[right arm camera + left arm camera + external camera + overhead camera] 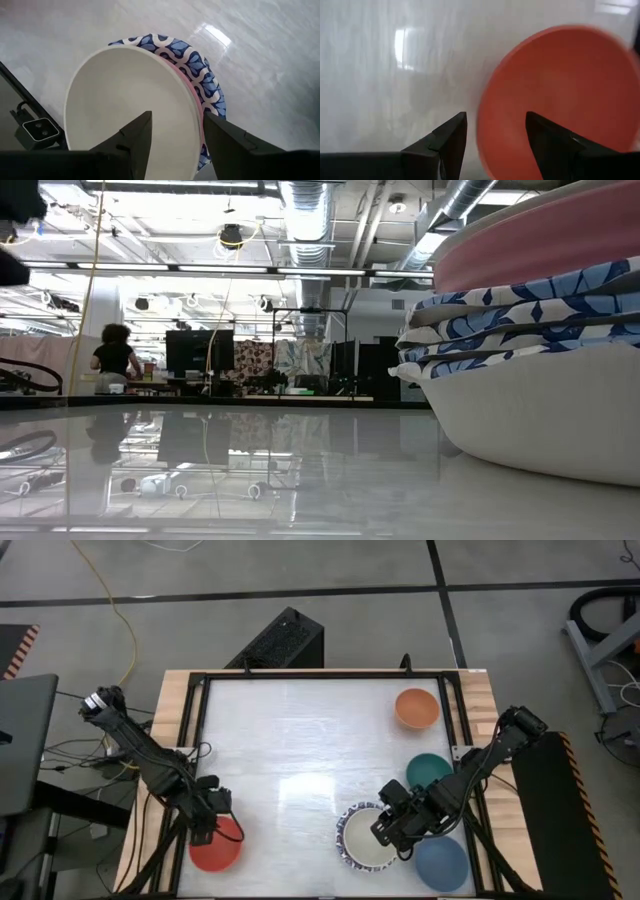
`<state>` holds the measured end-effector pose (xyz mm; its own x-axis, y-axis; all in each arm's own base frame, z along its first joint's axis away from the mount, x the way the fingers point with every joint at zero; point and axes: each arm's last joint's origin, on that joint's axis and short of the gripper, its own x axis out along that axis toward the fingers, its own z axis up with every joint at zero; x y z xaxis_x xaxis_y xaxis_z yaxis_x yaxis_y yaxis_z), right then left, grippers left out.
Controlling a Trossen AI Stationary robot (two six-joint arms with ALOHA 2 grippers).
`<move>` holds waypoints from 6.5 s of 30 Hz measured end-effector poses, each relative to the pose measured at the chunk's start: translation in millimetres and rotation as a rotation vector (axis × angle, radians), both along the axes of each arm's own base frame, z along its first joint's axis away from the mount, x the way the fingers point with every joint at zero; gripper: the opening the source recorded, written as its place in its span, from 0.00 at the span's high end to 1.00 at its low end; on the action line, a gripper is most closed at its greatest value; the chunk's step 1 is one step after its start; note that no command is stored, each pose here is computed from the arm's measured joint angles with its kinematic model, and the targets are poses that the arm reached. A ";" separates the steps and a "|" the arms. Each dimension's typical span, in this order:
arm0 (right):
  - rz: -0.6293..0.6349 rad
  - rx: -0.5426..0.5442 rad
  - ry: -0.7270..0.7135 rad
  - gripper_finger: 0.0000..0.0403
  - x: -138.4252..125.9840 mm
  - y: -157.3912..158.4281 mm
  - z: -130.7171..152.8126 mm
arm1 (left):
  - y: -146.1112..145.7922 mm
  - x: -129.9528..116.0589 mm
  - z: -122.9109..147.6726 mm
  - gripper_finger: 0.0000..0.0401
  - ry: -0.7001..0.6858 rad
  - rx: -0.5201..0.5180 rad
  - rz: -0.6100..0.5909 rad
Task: Nest bowls inside each other
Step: Stack the gray bowl on top of the pink bowl, then stack the orange bowl on top of the gray bowl
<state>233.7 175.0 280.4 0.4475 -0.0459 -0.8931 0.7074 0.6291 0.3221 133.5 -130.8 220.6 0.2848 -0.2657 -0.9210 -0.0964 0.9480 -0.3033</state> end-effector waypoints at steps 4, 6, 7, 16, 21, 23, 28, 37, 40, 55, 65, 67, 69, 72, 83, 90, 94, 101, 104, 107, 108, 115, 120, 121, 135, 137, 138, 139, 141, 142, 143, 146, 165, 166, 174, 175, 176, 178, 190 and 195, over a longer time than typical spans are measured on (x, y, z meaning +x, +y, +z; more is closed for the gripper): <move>-0.001 0.006 -0.006 0.51 0.6 0.5 0.3 | 3.2 -4.7 -21.0 0.52 0.043 -0.003 0.059; -0.003 0.010 -0.010 0.51 0.9 0.7 0.4 | 6.3 -7.3 -28.8 0.52 0.067 0.011 0.100; -0.004 0.011 -0.011 0.51 1.0 0.8 0.5 | 7.5 -8.0 -31.5 0.53 0.075 0.015 0.113; -0.049 0.009 0.002 0.51 5.1 -7.3 -0.2 | 16.4 -1.4 -35.6 0.96 -0.014 0.064 0.374; -0.157 -0.054 0.000 0.52 5.8 -18.4 -1.2 | 30.4 8.5 -33.5 0.99 -0.193 0.163 0.647; -0.188 -0.120 -0.039 0.52 6.5 -23.1 0.1 | 38.2 14.2 -30.6 1.00 -0.283 0.208 0.760; -0.245 -0.257 -0.134 0.54 8.3 -39.2 8.7 | 59.5 34.9 -8.1 1.00 -0.507 0.341 0.952; -0.289 -0.510 -0.303 0.57 15.3 -69.6 30.7 | 89.0 77.6 48.1 1.00 -0.812 0.537 0.996; -0.312 -0.650 -0.384 0.58 21.7 -80.2 41.9 | 98.6 88.2 62.9 1.00 -0.905 0.617 1.003; -0.193 -1.144 -0.626 0.58 65.9 -118.6 126.7 | 133.7 128.0 100.6 1.00 -0.986 1.239 0.789; -0.200 -1.169 -0.648 0.58 76.4 -141.9 127.2 | 153.7 125.4 120.4 1.00 -0.972 1.348 0.833; -0.195 -1.174 -0.629 0.58 81.9 -145.0 122.0 | 158.6 125.4 125.9 1.00 -0.975 1.358 0.845; -0.203 -1.169 -0.631 0.58 87.2 -150.3 118.4 | 162.8 125.0 131.4 1.00 -0.978 1.365 0.867; -0.206 -1.173 -0.617 0.58 95.5 -152.4 111.1 | 165.6 125.0 136.8 1.00 -0.989 1.380 0.849; -0.308 -1.138 -0.591 0.58 107.5 -175.2 97.5 | 162.6 126.9 138.7 1.00 -1.008 1.365 0.819; -0.346 -1.051 -0.628 0.66 108.4 -190.6 92.7 | 157.6 130.0 137.6 1.00 -1.071 1.328 0.736; -0.380 -1.027 -0.601 0.90 107.7 -191.6 87.9 | 157.0 131.8 134.1 0.99 -1.071 1.294 0.722; -0.425 -0.924 -0.600 0.98 106.7 -195.8 77.9 | 148.7 137.6 128.3 0.80 -1.181 1.122 0.589; -0.419 -0.858 -0.578 0.99 105.7 -198.5 70.1 | 145.2 139.8 121.4 0.68 -1.154 1.070 0.522; -0.384 -0.778 -0.536 0.99 99.4 -198.6 64.2 | 139.0 137.1 115.2 0.57 -1.087 1.042 0.490; -0.365 -0.739 -0.517 0.99 95.8 -200.6 62.5 | 135.8 134.6 114.4 0.54 -1.075 1.021 0.481; -0.249 -0.402 -0.436 0.99 56.2 -205.9 69.2 | 114.9 100.1 136.5 0.43 -1.163 0.895 0.462; -0.095 -0.146 -0.409 0.99 33.4 -169.4 74.8 | 104.5 71.3 150.7 0.43 -1.227 0.774 0.477; -0.077 -0.107 -0.400 0.99 28.5 -157.7 75.4 | 103.7 65.6 152.9 0.43 -1.236 0.750 0.485; -0.132 0.109 -0.082 0.99 -3.9 -39.8 30.8 | 101.7 48.1 141.7 0.43 -1.134 0.569 0.531; -0.143 0.113 -0.063 0.99 -1.6 -33.7 24.7 | 100.3 52.6 138.7 0.43 -1.121 0.561 0.524; -0.144 0.113 -0.051 0.99 -0.8 -30.5 21.7 | 99.7 54.6 137.3 0.43 -1.115 0.558 0.522; -0.142 0.116 -0.037 0.99 0.1 -27.5 18.7 | 99.0 56.8 135.8 0.43 -1.110 0.553 0.516; -0.136 0.128 -0.005 0.99 0.9 -22.2 13.5 | 97.8 60.4 133.4 0.43 -1.101 0.545 0.508; -0.133 0.136 0.015 0.99 1.6 -19.4 10.4 | 97.2 62.3 132.0 0.43 -1.096 0.541 0.504; -0.128 0.140 0.029 0.99 2.0 -16.7 7.8 | 96.6 64.4 130.5 0.43 -1.090 0.540 0.501; -0.127 0.150 0.054 0.99 0.6 -10.6 3.6 | 95.4 68.4 127.5 0.43 -1.077 0.540 0.497; -0.102 0.162 0.082 0.65 -4.6 -6.6 4.0 | 94.9 68.6 127.6 0.43 -1.083 0.504 0.495; -0.096 0.164 0.077 0.63 -4.2 -6.3 4.2 | 94.8 68.6 127.6 0.43 -1.083 0.503 0.495; -0.083 0.167 0.059 0.49 -3.6 -5.1 5.4 | 94.8 68.6 127.5 0.43 -1.082 0.501 0.496; -0.088 0.158 0.051 0.49 -3.5 -5.4 5.7 | 94.9 68.5 127.3 0.43 -1.081 0.503 0.495; -0.093 0.145 0.044 0.48 -3.6 -5.9 6.5 | 94.9 68.5 127.3 0.43 -1.079 0.506 0.492; -0.100 0.124 0.034 0.49 -3.8 -6.8 8.1 | 94.9 68.5 126.8 0.43 -1.074 0.522 0.479; -0.133 -0.007 0.074 0.54 -13.3 -17.0 30.6 | 94.3 68.4 125.3 0.43 -1.064 0.493 0.467; -0.059 -0.032 0.068 0.55 -15.3 -18.5 51.0 | 94.3 68.4 125.3 0.43 -1.064 0.491 0.469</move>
